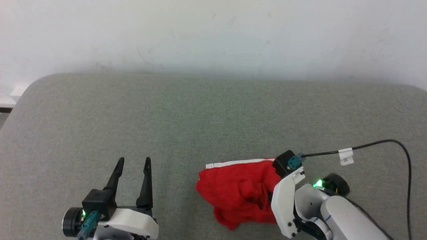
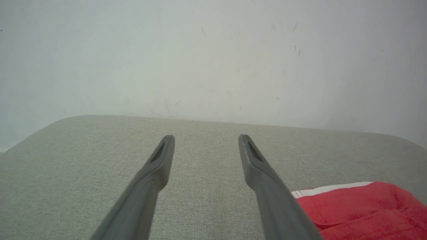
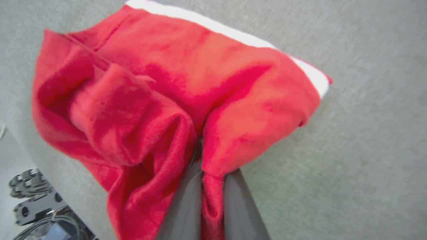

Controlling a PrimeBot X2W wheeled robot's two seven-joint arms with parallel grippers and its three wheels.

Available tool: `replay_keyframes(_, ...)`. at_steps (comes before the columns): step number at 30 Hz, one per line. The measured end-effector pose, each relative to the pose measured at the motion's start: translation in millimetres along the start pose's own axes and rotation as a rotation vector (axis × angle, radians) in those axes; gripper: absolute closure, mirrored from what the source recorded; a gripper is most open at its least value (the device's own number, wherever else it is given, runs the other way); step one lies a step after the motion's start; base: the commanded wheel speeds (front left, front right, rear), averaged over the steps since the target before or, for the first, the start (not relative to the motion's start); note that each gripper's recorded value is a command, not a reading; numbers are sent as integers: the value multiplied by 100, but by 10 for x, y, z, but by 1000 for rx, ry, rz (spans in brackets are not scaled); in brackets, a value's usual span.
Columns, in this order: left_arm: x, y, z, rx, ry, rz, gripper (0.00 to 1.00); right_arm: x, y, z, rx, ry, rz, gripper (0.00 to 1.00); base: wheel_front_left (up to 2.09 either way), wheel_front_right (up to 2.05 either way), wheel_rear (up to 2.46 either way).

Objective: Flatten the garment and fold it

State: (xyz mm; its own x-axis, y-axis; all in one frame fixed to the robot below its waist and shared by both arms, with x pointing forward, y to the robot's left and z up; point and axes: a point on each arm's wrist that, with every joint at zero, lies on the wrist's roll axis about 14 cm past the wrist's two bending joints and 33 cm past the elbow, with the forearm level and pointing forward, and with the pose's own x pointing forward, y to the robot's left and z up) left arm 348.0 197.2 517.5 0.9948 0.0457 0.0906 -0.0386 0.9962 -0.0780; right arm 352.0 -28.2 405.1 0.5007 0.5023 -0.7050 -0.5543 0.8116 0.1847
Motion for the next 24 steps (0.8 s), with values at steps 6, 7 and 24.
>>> replay_keyframes(6, 33, -119, 44, -12, -16, -32, 0, -387, -196, 267, -376, -89, -127, 100, 0, 0, 0)
replay_keyframes(7, 41, -146, 39, -15, -15, -39, 0, -451, -229, 258, -411, -88, -142, 100, 0, 0, 0)
replay_keyframes(24, 694, -999, 88, -20, -69, -290, 0, -1323, -1830, -528, -238, 68, -504, 100, 0, 0, 0)
